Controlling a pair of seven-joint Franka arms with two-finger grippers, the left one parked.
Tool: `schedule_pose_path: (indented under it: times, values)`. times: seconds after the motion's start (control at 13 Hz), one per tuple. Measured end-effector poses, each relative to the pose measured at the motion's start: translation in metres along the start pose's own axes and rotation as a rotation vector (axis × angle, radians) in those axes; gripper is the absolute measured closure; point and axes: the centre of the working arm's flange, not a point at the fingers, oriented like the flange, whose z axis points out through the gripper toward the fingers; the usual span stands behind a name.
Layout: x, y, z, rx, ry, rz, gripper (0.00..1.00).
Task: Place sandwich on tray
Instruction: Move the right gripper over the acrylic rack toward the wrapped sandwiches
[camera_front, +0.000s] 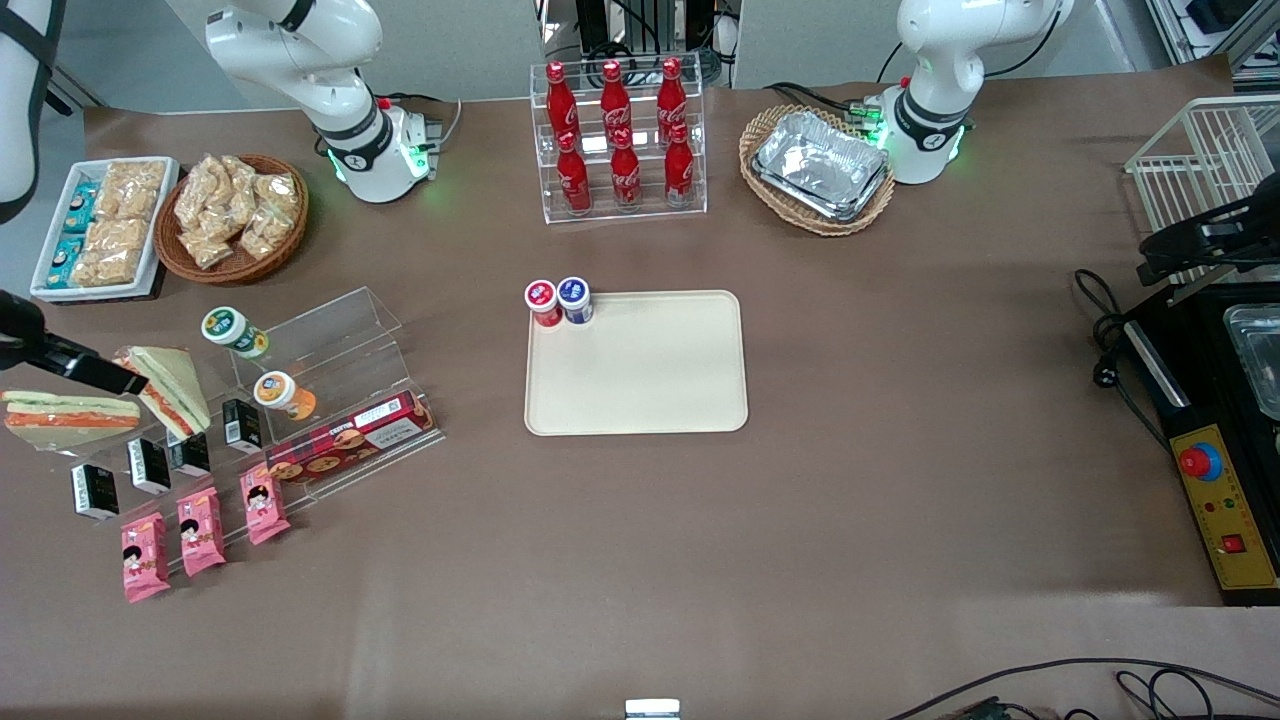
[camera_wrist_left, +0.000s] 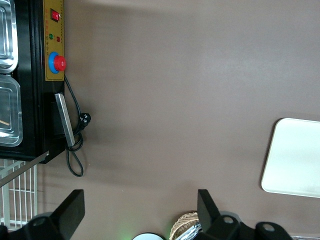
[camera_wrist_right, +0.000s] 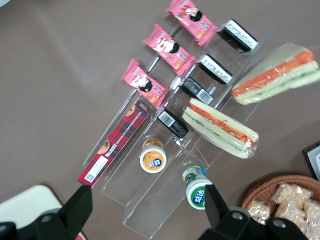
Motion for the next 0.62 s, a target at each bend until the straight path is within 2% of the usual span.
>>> schedule_pose_path:
  times: [0.31,0.46,0.62]
  values:
    - [0.011,0.009,0.007,-0.001,0.011,0.318,0.00]
    - [0.021,0.019,0.016,0.015,0.005,0.422,0.00]
    - [0.038,0.047,0.024,0.023,0.016,0.485,0.00]
